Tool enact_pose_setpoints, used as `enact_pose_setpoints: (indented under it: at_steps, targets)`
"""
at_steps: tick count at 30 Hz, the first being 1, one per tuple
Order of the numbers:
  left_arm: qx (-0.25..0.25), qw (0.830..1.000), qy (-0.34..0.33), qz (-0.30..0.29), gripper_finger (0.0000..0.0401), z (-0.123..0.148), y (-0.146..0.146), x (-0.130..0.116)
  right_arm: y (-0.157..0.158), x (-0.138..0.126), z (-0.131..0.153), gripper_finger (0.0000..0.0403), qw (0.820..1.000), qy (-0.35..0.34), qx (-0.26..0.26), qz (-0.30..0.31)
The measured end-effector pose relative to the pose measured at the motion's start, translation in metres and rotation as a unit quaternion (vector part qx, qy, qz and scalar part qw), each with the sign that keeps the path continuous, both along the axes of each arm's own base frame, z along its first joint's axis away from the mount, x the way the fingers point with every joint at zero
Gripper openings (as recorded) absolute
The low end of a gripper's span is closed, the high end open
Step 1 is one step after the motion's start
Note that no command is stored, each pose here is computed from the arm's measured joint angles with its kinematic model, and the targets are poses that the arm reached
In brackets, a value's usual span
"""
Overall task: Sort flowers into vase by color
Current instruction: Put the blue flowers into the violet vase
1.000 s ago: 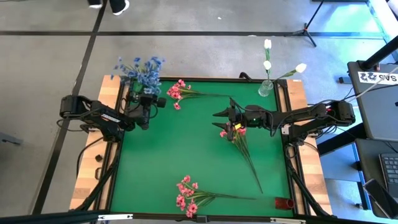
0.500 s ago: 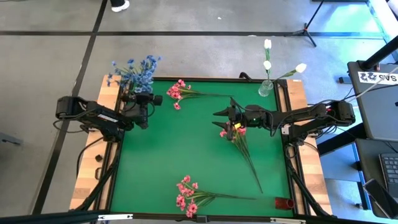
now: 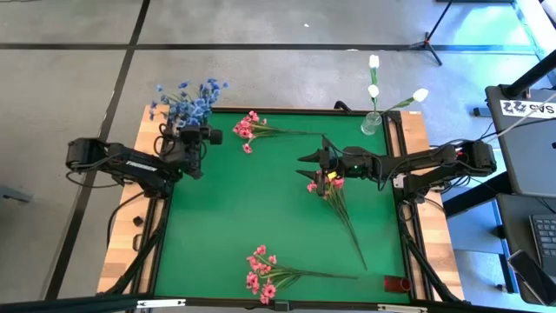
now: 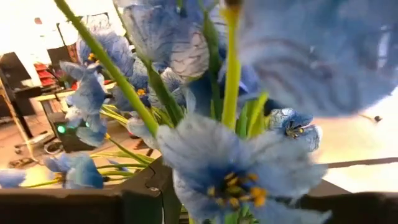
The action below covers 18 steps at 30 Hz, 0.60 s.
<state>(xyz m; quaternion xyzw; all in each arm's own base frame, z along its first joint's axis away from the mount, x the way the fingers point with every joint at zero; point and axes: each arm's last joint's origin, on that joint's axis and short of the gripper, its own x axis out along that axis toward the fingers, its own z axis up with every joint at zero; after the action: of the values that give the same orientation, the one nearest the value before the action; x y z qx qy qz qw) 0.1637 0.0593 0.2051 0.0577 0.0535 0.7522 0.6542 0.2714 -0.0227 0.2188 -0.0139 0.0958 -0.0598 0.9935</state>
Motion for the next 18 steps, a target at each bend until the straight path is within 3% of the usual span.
enact_pose_setpoints:
  at_steps: [10,18]
  targets:
    - [0.013,0.997,-0.079,-0.014,0.0155,-0.0014,-0.0011,0.0015,0.0001,-0.0002,-0.001,0.0182,1.0,0.005,0.004,0.0]
    - [0.002,1.0,-0.025,-0.015,0.0155,-0.0089,-0.0009,0.0039,0.0001,-0.0003,-0.0016,0.0182,1.0,0.008,0.005,0.0]
